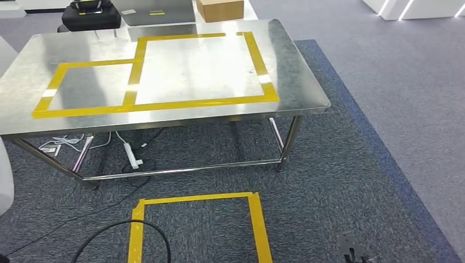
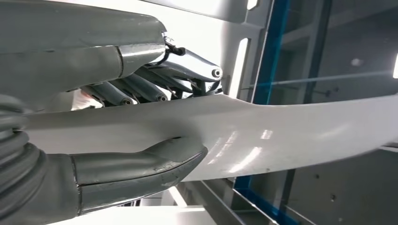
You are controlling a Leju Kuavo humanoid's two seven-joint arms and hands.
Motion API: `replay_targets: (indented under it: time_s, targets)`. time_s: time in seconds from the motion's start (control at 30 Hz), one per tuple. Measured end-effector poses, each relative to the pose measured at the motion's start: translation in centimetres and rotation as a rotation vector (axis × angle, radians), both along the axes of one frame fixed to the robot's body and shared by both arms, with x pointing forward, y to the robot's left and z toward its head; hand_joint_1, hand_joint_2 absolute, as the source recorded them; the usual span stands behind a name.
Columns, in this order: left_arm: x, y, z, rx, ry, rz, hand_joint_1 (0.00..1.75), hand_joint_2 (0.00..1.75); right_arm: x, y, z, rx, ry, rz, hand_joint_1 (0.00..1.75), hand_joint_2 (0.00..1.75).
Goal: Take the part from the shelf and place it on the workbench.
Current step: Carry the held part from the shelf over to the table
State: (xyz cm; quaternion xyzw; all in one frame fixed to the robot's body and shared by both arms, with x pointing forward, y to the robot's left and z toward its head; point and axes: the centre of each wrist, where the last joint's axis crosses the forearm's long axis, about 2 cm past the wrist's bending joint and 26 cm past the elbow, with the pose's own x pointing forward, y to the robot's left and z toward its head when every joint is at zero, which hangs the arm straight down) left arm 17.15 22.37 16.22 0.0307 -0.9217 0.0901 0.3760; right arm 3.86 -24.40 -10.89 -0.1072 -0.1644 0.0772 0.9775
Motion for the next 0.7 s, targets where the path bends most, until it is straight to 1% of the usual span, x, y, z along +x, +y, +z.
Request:
replay_targets:
  time_s: [0.27,0.53,0.7]
  targets:
    - [-0.16,0.08,-0.12,-0.003,0.007,0.000,1.75,1.75,-0.09,-0.03,0.00,-0.012,-0.011,0.011,0.00,0.00]
    - [-0.29,0.16,0.14,-0.007,-0.001,0.011,1.75,1.75,0.56,-0.08,0.08,-0.037,-0.057,0.024,0.00,0.00]
    - [-0.42,0.25,0.09,-0.006,0.003,0.021,1.75,1.75,0.10,-0.12,0.04,-0.050,-0.068,0.025,0.00,0.00]
